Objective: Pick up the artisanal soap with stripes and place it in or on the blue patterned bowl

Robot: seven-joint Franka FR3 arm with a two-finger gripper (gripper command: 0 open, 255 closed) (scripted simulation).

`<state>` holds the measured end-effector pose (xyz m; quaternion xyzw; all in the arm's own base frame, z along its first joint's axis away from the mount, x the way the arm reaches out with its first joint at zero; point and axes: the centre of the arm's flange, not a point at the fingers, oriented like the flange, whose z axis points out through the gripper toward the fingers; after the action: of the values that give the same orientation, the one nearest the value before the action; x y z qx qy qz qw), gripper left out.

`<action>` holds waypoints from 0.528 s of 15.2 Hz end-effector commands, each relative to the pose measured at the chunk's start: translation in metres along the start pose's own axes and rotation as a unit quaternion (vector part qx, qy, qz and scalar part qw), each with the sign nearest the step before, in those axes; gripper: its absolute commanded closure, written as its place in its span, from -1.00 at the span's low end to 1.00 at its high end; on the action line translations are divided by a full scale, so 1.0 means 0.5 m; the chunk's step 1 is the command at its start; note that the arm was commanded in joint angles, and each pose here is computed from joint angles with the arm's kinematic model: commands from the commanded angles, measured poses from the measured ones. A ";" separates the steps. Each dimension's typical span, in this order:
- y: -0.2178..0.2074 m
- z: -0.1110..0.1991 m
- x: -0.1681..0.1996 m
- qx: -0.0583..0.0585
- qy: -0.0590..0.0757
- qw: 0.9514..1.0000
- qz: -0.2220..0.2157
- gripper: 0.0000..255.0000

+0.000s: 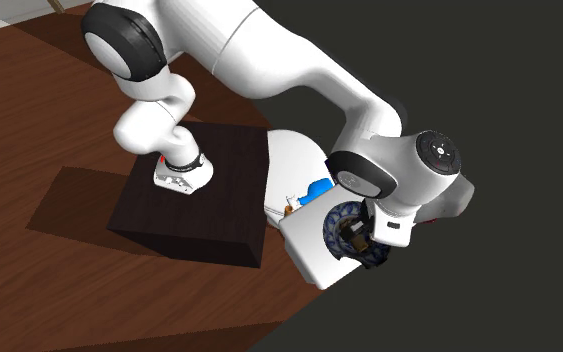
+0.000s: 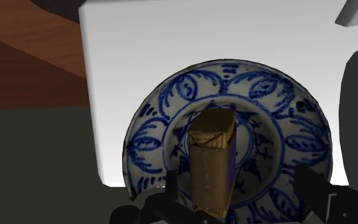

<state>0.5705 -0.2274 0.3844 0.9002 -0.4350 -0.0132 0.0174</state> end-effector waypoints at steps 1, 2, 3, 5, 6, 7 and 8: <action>0.000 -0.026 0.000 0.000 0.000 1.000 0.000 -1.00; 0.000 -0.053 0.000 0.000 0.000 1.000 0.000 -1.00; 0.000 -0.079 0.000 0.000 0.000 1.000 0.000 -1.00; 0.000 -0.100 0.000 0.000 0.000 1.000 0.000 -1.00; 0.000 -0.100 0.000 0.000 0.000 1.000 0.000 -1.00; 0.000 -0.100 0.000 0.000 0.000 1.000 0.000 -1.00; 0.000 -0.100 0.000 0.000 0.000 1.000 0.000 -1.00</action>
<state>0.5725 -0.2263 0.4336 0.9002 -0.4350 -0.0130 0.0173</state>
